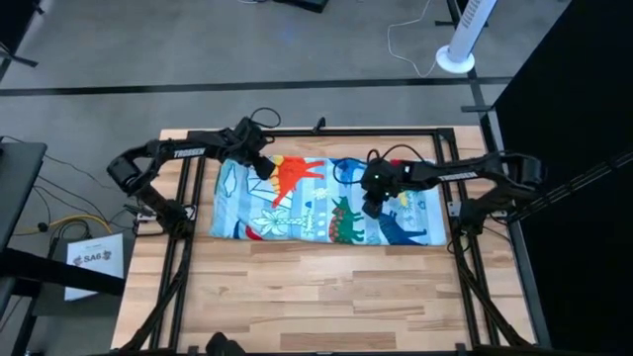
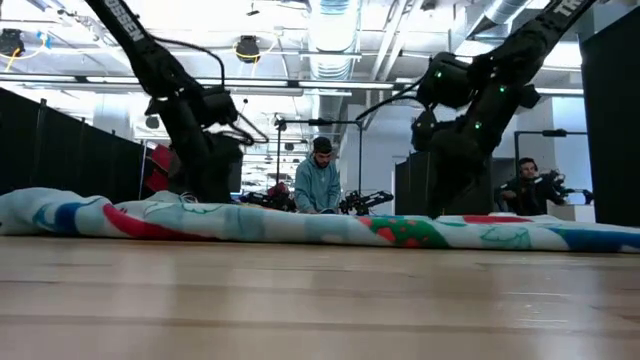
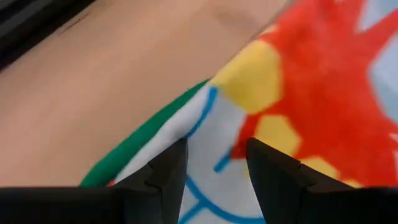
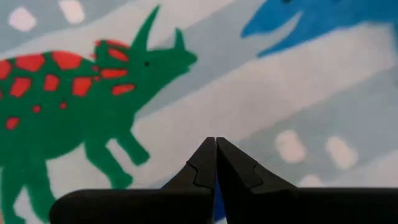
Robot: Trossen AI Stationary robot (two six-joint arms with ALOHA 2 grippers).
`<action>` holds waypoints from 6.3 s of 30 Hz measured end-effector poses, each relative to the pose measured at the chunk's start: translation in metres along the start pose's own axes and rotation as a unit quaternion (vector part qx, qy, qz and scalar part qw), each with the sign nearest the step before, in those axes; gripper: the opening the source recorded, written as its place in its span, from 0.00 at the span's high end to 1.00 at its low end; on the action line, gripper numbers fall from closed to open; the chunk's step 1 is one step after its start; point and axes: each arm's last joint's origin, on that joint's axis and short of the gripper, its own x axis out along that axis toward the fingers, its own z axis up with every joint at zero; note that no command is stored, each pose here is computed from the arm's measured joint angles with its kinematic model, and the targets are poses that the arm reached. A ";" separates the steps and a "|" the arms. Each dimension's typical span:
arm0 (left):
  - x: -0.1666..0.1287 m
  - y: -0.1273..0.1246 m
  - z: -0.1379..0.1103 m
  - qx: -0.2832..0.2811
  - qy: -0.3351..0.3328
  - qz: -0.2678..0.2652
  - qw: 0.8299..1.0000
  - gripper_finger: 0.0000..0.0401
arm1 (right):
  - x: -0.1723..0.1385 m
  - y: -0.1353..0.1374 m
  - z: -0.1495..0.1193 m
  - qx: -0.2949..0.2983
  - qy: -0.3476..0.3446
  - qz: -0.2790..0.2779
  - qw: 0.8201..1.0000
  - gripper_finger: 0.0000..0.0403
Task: Roll towel
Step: Roll the multicolor dinosaur print towel
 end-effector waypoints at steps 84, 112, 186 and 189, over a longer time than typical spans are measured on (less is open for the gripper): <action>-0.078 -0.088 -0.150 0.068 0.261 0.011 0.963 0.63 | 0.001 0.029 -0.008 0.034 0.050 0.004 0.998 1.00; -0.113 -0.110 -0.176 0.077 0.300 -0.016 0.951 0.66 | 0.042 0.044 -0.016 -0.033 0.054 0.039 0.997 1.00; -0.092 -0.178 -0.171 0.184 0.295 0.082 0.934 0.83 | -0.010 0.040 -0.072 -0.074 0.212 0.050 0.973 1.00; -0.087 -0.179 -0.157 0.162 0.247 0.079 0.952 0.83 | -0.024 0.047 -0.077 -0.047 0.233 0.044 0.970 1.00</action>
